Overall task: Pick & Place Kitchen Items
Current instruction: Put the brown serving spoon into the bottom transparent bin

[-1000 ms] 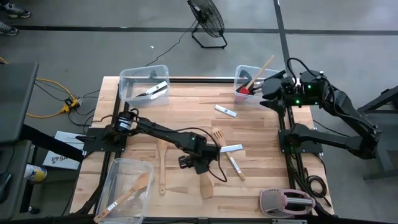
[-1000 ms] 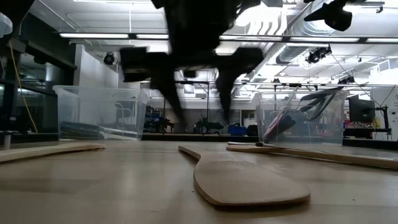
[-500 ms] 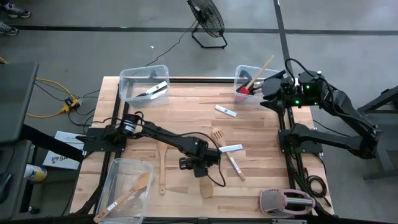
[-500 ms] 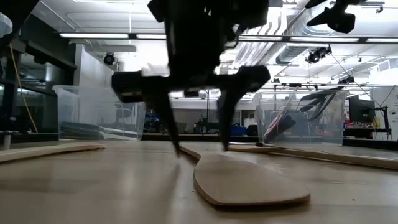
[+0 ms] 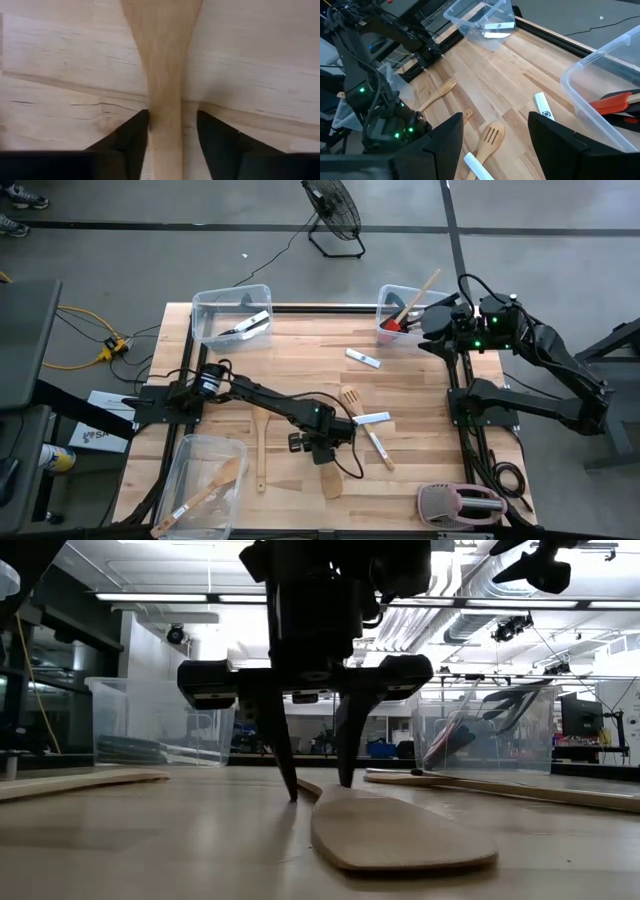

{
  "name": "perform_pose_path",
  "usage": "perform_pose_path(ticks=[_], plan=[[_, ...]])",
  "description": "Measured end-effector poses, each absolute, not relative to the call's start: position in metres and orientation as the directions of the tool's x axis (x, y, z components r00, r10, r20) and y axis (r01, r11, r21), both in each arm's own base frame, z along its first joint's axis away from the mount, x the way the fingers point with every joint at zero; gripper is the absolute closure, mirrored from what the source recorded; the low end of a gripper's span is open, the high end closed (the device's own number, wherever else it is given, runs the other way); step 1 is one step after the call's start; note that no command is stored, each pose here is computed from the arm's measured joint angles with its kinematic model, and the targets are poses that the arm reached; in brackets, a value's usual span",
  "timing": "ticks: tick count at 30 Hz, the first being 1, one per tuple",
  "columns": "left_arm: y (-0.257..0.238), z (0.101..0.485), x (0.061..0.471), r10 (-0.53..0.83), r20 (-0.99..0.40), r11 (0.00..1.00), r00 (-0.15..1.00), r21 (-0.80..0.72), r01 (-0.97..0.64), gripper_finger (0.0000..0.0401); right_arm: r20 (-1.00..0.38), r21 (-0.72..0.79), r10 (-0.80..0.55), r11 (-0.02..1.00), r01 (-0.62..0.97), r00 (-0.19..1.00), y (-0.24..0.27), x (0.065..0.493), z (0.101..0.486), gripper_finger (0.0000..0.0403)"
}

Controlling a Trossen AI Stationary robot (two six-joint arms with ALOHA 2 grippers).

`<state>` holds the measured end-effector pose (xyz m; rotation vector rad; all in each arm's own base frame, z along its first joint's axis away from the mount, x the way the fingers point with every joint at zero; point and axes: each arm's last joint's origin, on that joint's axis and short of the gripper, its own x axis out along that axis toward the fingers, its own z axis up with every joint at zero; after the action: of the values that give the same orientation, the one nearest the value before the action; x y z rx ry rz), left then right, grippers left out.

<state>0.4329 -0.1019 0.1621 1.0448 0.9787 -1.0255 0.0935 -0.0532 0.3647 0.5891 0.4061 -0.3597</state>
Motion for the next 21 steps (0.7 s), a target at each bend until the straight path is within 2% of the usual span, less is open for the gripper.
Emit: perform_pose_path(ticks=[6, 9, 21], plan=[[-0.101, 0.154, 0.428, -0.185, -0.960, 0.181, 0.209, 0.176, 0.968, 0.0296, -0.465, 0.458, -0.209, 0.775, 0.435, 0.861, -0.053, 0.094, 0.365, 0.0188], [-0.100, 0.149, 0.425, -0.197, -0.962, 0.216, 0.192, 0.148, 0.965, 0.0314, -0.464, 0.456, -0.209, 0.777, 0.434, 0.861, -0.053, 0.094, 0.365, 0.0188], [-0.101, 0.147, 0.425, -0.212, -0.958, 0.492, 0.191, 0.064, 0.868, 0.0320, -0.466, 0.455, -0.212, 0.775, 0.438, 0.859, -0.053, 0.093, 0.365, 0.0188]])
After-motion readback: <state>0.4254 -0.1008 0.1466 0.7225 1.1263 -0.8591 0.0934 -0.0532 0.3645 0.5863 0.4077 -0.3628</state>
